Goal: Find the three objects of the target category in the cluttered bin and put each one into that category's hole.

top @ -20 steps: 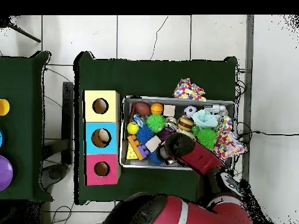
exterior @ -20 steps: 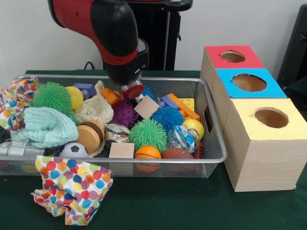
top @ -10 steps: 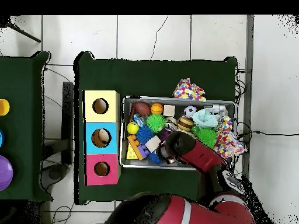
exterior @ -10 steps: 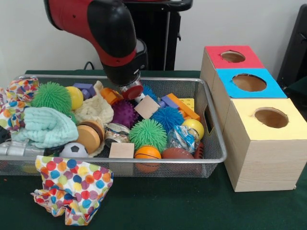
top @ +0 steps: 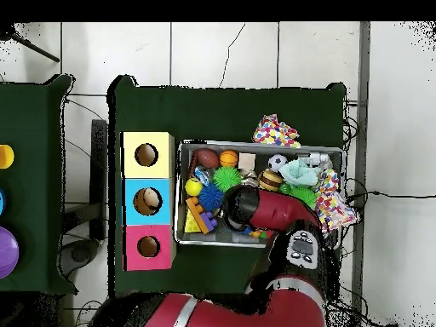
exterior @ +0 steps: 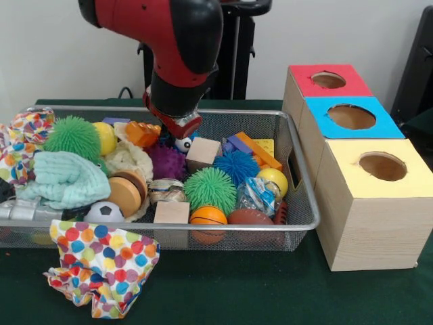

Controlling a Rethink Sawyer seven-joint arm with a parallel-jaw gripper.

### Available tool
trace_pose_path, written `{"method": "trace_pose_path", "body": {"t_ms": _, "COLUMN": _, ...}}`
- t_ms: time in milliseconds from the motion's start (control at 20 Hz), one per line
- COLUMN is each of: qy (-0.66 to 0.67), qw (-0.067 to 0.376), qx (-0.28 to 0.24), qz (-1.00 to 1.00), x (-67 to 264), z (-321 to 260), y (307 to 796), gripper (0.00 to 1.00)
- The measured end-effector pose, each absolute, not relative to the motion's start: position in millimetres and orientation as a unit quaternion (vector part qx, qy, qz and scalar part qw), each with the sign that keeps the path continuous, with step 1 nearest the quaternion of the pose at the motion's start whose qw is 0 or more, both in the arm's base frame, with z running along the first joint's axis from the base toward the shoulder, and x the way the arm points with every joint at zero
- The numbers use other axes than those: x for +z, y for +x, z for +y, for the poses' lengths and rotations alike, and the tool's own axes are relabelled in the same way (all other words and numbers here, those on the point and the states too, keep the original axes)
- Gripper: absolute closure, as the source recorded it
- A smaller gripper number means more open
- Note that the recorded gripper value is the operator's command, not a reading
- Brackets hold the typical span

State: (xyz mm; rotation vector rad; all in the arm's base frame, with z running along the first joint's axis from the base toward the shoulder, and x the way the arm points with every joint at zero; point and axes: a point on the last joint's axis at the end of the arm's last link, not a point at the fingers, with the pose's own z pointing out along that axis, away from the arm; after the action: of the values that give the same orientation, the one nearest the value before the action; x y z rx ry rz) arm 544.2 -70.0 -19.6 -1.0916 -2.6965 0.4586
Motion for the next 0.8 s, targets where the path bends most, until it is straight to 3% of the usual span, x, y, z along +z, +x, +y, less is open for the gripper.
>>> {"method": "trace_pose_path", "body": {"t_ms": 300, "qy": -0.318, "qw": 0.049, "qx": 0.199, "qz": -0.926, "x": 3.4, "z": -79.2, "y": 569.5, "gripper": 1.0}}
{"method": "trace_pose_path", "body": {"t_ms": 800, "qy": -0.324, "qw": 0.001, "qx": 0.205, "qz": -0.924, "x": 33.5, "z": -113.6, "y": 606.6, "gripper": 1.0}}
